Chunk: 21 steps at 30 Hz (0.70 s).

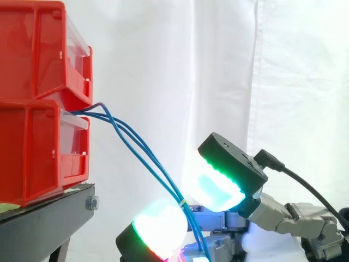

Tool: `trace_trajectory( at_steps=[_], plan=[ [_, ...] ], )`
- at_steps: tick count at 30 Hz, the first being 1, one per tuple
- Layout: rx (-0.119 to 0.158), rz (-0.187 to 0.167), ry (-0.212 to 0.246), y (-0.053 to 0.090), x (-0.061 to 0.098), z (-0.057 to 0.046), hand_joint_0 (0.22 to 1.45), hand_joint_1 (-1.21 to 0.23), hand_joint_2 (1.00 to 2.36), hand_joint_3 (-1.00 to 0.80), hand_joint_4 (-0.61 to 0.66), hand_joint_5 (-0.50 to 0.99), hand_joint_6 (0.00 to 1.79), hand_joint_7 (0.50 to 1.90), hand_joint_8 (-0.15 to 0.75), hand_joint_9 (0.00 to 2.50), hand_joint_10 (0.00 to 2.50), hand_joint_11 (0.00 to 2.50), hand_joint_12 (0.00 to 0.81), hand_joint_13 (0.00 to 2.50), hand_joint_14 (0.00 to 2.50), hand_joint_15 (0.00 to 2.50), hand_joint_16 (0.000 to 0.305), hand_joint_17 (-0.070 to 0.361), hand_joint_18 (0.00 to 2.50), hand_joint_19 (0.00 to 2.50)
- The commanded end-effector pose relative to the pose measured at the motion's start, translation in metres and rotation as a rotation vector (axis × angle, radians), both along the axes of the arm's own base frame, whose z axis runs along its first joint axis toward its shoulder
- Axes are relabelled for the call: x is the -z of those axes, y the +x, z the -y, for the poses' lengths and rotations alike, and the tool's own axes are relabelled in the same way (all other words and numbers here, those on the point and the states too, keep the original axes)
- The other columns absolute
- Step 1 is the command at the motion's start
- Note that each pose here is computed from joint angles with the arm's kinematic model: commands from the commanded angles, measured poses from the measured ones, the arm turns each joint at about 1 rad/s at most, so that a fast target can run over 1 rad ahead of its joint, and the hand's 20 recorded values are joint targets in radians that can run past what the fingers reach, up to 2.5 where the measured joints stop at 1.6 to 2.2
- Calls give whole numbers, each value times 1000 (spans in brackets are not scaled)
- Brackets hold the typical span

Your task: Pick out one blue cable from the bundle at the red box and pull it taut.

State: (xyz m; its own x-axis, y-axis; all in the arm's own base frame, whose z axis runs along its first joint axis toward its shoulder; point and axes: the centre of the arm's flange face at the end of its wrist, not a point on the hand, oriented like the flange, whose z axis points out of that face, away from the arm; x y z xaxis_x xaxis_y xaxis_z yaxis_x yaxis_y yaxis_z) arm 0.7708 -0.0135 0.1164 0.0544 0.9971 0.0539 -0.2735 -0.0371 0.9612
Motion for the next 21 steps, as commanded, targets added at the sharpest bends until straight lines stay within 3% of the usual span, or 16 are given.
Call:
trace_trajectory(
  at_steps=[1,9,21],
  plan=[
    [0,-1,0,0,0,0,604,-604,1007,-420,82,-123,894,923,314,1234,17,640,359,1042,17,501,45,102,783,545],
    [0,1,2,0,0,0,604,-684,1018,-258,31,-100,905,1011,311,1312,22,677,356,1089,17,513,45,102,825,546],
    [-9,-3,19,1,-2,4,599,-722,1022,-190,-26,-85,897,1047,313,1347,20,687,351,1128,18,525,45,102,841,559]
  ],
)
